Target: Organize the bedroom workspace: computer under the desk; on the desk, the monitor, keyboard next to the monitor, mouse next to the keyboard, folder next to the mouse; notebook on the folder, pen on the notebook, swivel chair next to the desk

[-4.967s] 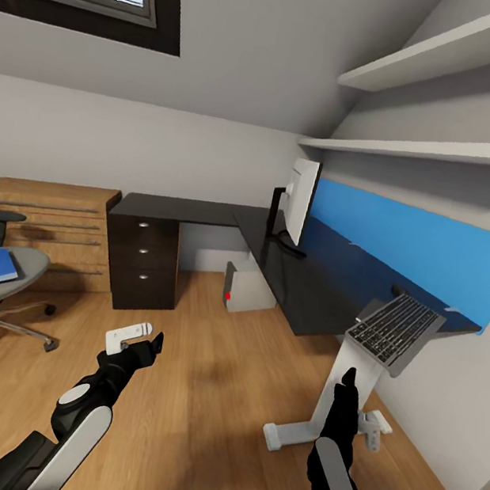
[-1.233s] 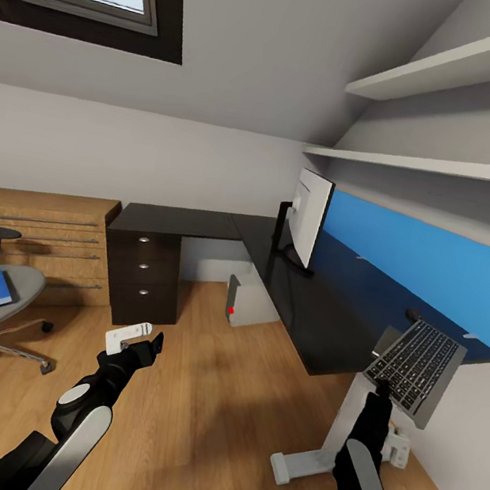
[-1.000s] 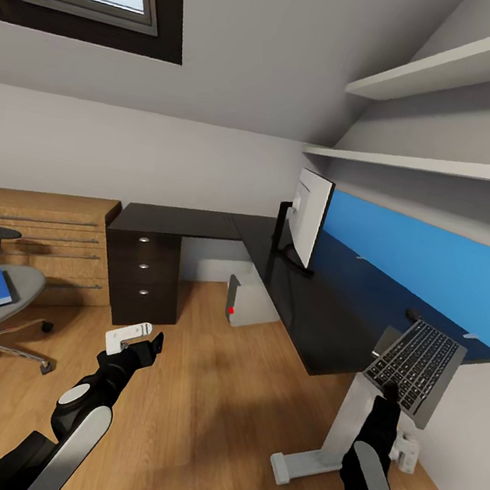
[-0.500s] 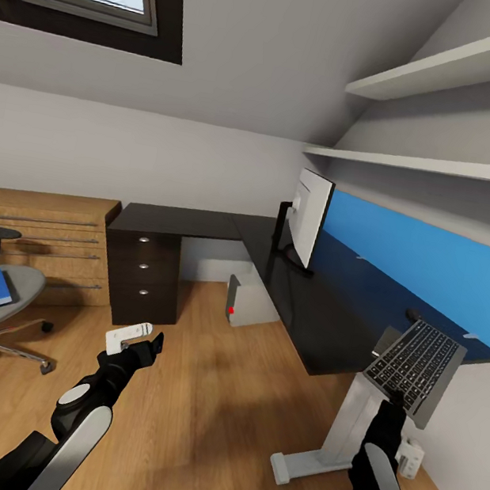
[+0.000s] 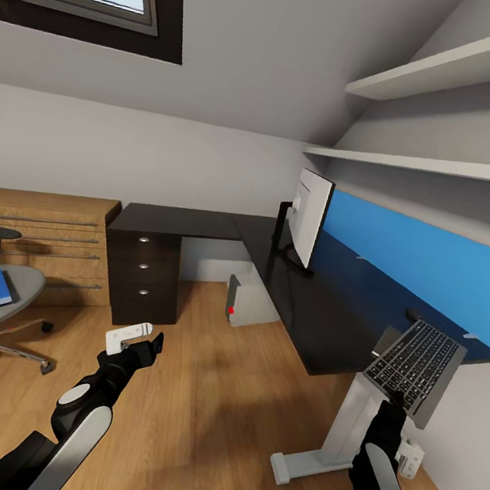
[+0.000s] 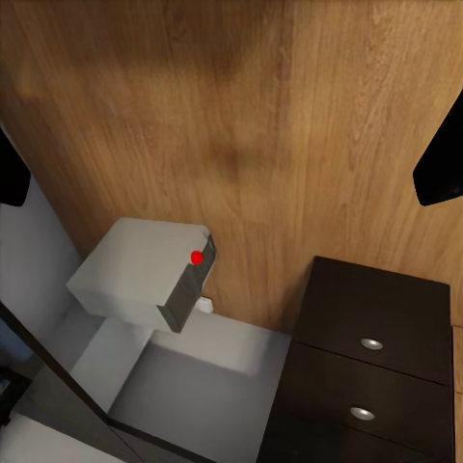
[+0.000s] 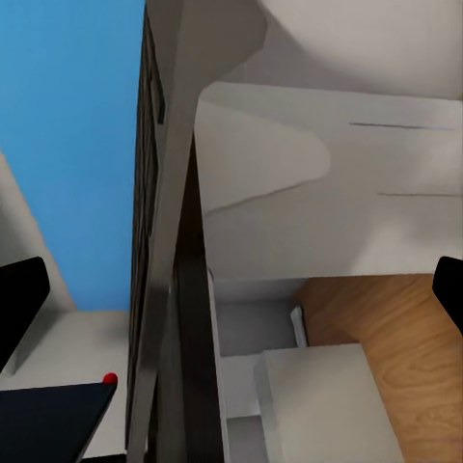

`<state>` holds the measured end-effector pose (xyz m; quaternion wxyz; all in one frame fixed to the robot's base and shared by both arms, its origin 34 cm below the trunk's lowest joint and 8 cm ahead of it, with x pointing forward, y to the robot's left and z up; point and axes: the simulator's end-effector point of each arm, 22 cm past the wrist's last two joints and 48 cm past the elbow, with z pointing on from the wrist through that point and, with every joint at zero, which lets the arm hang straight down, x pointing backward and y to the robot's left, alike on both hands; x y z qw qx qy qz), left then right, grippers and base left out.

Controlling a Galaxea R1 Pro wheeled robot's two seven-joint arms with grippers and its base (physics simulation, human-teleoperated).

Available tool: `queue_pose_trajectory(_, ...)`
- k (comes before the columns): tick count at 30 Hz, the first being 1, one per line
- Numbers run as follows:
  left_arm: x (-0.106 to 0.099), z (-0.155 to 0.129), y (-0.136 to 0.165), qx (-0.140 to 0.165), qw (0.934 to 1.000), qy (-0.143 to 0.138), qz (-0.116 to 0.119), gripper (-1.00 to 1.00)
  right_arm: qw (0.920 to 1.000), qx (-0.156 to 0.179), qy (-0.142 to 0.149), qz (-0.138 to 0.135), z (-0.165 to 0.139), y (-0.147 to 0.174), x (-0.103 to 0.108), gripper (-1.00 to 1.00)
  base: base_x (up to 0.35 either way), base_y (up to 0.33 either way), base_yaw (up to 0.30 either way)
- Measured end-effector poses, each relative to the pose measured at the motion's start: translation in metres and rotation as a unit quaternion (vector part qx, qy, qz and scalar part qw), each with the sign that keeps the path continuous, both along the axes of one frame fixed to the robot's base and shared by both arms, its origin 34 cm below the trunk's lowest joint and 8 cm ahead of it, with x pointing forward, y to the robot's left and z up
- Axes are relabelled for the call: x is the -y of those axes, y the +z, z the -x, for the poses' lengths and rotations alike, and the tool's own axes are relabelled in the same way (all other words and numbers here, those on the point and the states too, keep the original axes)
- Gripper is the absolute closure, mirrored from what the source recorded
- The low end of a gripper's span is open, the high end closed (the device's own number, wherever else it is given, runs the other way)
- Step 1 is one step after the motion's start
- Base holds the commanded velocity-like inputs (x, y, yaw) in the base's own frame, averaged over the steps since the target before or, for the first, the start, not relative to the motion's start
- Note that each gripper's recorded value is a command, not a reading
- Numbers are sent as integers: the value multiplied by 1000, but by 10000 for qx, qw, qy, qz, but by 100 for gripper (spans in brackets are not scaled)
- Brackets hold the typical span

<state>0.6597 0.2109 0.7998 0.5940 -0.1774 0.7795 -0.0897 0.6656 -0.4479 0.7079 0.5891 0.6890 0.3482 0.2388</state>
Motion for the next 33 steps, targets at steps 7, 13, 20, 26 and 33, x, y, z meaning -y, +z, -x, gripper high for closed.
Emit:
queue_pose_trajectory(7, 0, 0, 0, 1, 10000, 0, -1, -100, 10000, -1, 14, 2, 0, 0, -1, -100, 29, 25, 0)
queue_pose_trajectory(13, 0, 0, 0, 2, 10000, 0, 0, -100, 10000, -7, 26, 5, -1, 0, -2, -100, 147, 111, 0)
queue_pose_trajectory(20, 0, 0, 0, -4, 10000, -3, 5, -100, 10000, -9, 31, 4, -1, -1, -3, -100, 47, 30, 0)
queue_pose_trajectory(26, 0, 0, 0, -2, 10000, -2, 2, -100, 10000, -9, 30, 6, -1, -1, -2, -100, 29, 4, 0)
queue_pose_trajectory(33, 3, 1, 0, -5, 10000, -31, -6, -100, 10000, -7, 31, 9, -1, 0, -2, -100, 153, 1, 0)
